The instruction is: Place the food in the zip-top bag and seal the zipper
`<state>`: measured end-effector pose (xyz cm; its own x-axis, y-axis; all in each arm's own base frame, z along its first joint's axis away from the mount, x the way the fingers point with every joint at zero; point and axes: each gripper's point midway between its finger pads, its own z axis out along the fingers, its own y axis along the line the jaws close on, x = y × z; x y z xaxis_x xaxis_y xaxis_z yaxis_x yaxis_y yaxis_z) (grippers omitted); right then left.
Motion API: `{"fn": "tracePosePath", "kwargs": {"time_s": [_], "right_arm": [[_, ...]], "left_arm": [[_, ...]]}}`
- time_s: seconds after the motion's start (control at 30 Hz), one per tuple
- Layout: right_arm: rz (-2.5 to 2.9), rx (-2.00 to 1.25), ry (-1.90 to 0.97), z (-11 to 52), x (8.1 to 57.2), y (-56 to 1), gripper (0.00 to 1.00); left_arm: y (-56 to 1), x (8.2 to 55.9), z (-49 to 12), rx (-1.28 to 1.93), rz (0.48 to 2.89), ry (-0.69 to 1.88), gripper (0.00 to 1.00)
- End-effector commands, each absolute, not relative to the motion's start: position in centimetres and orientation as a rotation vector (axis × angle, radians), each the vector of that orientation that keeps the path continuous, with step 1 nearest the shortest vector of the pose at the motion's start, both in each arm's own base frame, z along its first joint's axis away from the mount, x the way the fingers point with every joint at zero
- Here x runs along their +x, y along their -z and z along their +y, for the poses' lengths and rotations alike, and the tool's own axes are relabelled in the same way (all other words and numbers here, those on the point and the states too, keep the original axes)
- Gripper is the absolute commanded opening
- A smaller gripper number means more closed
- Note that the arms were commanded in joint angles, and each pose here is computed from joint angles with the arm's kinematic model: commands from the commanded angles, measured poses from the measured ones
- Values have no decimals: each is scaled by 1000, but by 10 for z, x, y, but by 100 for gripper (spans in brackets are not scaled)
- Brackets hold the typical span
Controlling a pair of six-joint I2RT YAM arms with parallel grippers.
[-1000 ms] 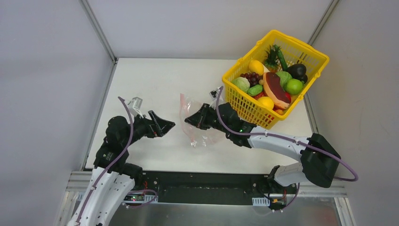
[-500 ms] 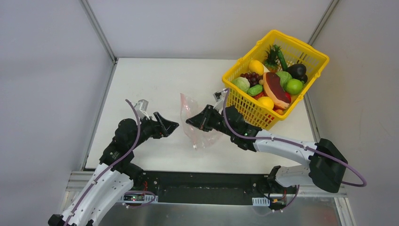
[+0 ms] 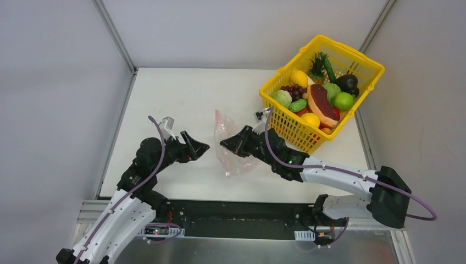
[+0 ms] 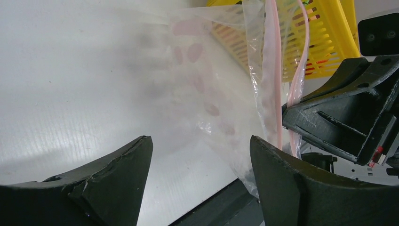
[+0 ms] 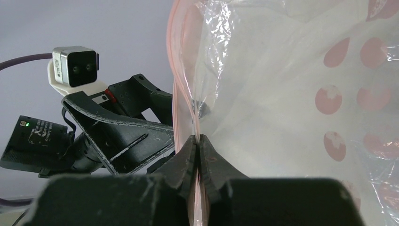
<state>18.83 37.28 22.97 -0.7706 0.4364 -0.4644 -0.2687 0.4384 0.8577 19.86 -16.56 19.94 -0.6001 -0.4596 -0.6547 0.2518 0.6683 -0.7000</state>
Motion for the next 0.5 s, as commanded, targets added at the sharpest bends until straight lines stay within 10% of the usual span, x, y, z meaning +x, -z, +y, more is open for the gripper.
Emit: {"fn": "tracePosePath", "kwargs": {"time_s": [0.0, 0.47], "right_arm": [[1982, 178, -1402, 379, 194, -247, 6], [1975, 158, -1386, 397, 204, -249, 6]], "left_arm": [[-208, 201, -170, -144, 1950, 1025, 78], [-198, 195, -172, -28, 1996, 986, 60]]}}
